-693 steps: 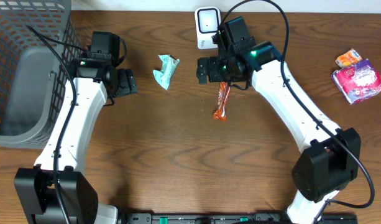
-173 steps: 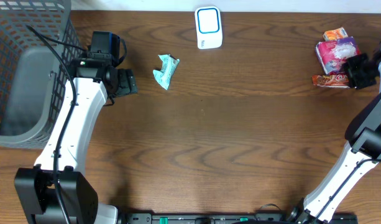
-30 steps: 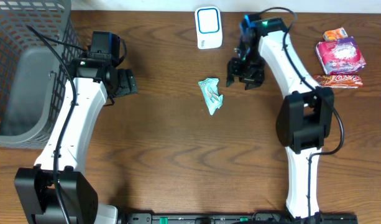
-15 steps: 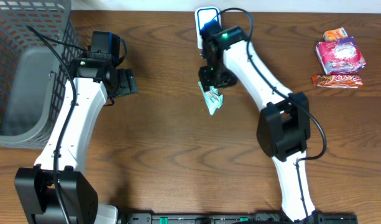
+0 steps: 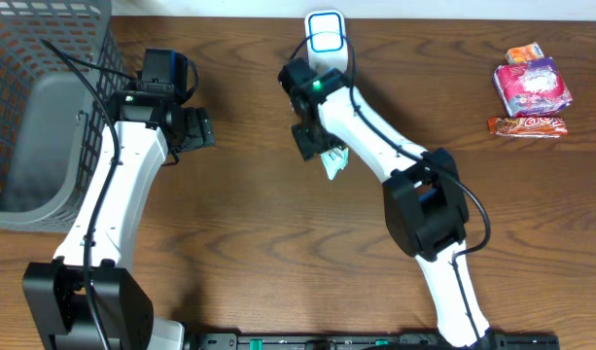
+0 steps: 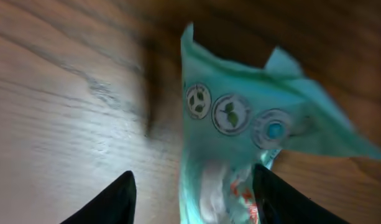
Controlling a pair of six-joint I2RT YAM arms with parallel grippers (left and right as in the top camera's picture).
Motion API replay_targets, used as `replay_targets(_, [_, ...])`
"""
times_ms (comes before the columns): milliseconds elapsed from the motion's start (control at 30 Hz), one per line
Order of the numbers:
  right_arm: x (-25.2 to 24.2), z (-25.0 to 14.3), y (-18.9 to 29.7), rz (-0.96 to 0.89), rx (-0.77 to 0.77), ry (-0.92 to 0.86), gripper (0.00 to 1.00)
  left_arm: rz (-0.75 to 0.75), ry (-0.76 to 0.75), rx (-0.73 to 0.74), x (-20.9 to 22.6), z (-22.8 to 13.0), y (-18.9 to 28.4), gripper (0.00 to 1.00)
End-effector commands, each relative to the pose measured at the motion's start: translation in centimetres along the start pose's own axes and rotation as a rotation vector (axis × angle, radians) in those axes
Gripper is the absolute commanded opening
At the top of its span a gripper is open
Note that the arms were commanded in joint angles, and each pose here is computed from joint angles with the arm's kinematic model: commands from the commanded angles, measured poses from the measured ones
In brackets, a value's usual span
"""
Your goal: Scan the item barcode
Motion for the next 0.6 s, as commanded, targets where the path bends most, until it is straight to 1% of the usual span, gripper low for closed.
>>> replay_targets(0, [-1.1,-0.8,-1.1,-0.125,-0.001,0.028,0.54,0.022,-0.006,0.001,0.3,0.1,-0.2,0.98])
replay_targets(33, [-1.4,-0.9,-1.3,-0.148,-0.002,0.029,0.51,0.022,-0.005,0.001,0.3,0.1,-0.2,0.98])
replay_targets(100, [-1.7,-0.9,-1.6,-0.168,-0.003,0.028,0.42,0.022,-0.006,0.001,0.3,0.1,-0.2,0.98])
replay_targets(267, [-2.0,-0.4,-1.5,-0.161,-0.025,-0.030,0.28,0.022,-0.005,0.001,0.3,0.1,-0.2,0.98])
replay_targets(333, [-2.3,0.0,-1.2,-0.158,-0.039,-0.063,0.17,0.022,-0.006,0.001,0.3,0.1,-0.2,0.98])
replay_targets(367, [-2.4,0.2,-1.0,-0.152,-0.047,-0.077,0.14,0.022,-0.005,0.001,0.3,0.1,-0.2,0.98])
replay_targets(467, [-2.2,1.4,0.2,-0.089,-0.077,-0.098,0.13,0.022,-0.006,0.001,0.3,0.1,-0.2,0.98])
replay_targets(567, [-2.2,3.0,2.3,-0.024,-0.135,-0.123,0.08,0.022,-0.005,0.001,0.3,0.1,-0.2,0.98])
Point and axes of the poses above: each gripper's point midway between its finger pads, its own y axis back along the fingers, its own x axis along the line the jaws close on, z = x × y, the point moved 3 cm from there along y, back along the fingers, and after that the axes turned 1 degree about y, right-handed, at the moved point
